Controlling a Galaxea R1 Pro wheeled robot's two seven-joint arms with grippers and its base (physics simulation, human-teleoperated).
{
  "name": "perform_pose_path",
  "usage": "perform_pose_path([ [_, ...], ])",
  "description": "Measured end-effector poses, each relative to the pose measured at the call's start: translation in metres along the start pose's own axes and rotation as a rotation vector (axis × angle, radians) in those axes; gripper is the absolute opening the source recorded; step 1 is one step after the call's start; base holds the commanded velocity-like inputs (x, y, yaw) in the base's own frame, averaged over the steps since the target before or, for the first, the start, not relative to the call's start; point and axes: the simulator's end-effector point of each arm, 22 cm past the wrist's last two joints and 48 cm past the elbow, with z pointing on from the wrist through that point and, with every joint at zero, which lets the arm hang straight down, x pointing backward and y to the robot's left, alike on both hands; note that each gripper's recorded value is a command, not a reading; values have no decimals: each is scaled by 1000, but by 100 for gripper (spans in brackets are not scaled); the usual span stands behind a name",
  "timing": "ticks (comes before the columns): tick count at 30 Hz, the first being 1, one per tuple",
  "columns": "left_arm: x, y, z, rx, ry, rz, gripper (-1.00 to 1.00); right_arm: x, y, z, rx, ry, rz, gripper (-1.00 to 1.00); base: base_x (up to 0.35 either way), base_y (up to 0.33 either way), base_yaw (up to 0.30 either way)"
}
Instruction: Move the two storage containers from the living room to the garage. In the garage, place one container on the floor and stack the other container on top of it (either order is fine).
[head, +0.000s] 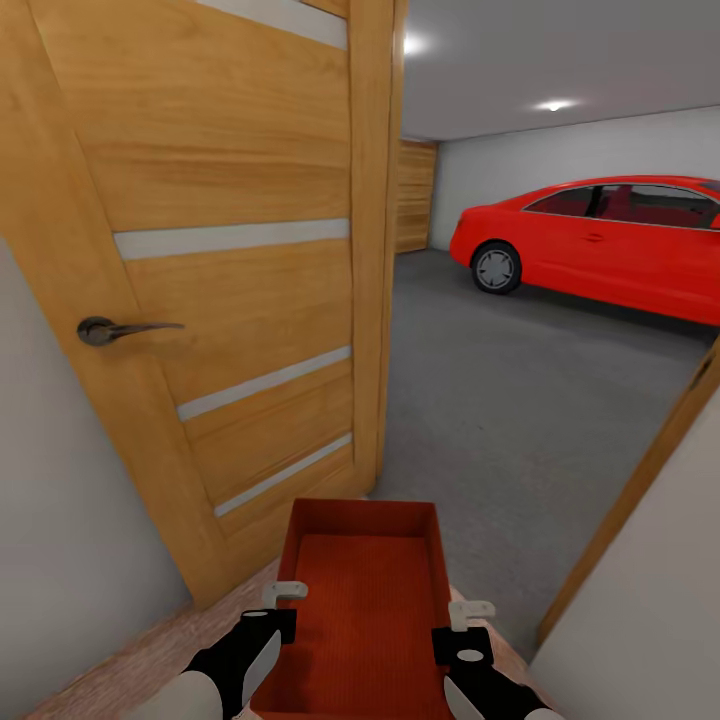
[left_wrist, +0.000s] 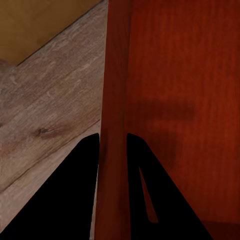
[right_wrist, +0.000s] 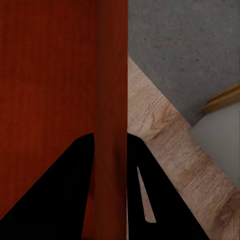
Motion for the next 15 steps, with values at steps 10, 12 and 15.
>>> perform_pose_path([
  [10,0,0,0,0,0,0,-100,0,0,0,1,0,-2,-100,194,252,-190],
  [12,0,0,0,0,0,0,-100,0,0,0,1,0,-2,-100,194,223,-260],
  [15,0,0,0,0,0,0,-100,0,0,0,1,0,-2,-100,194,219,-261],
])
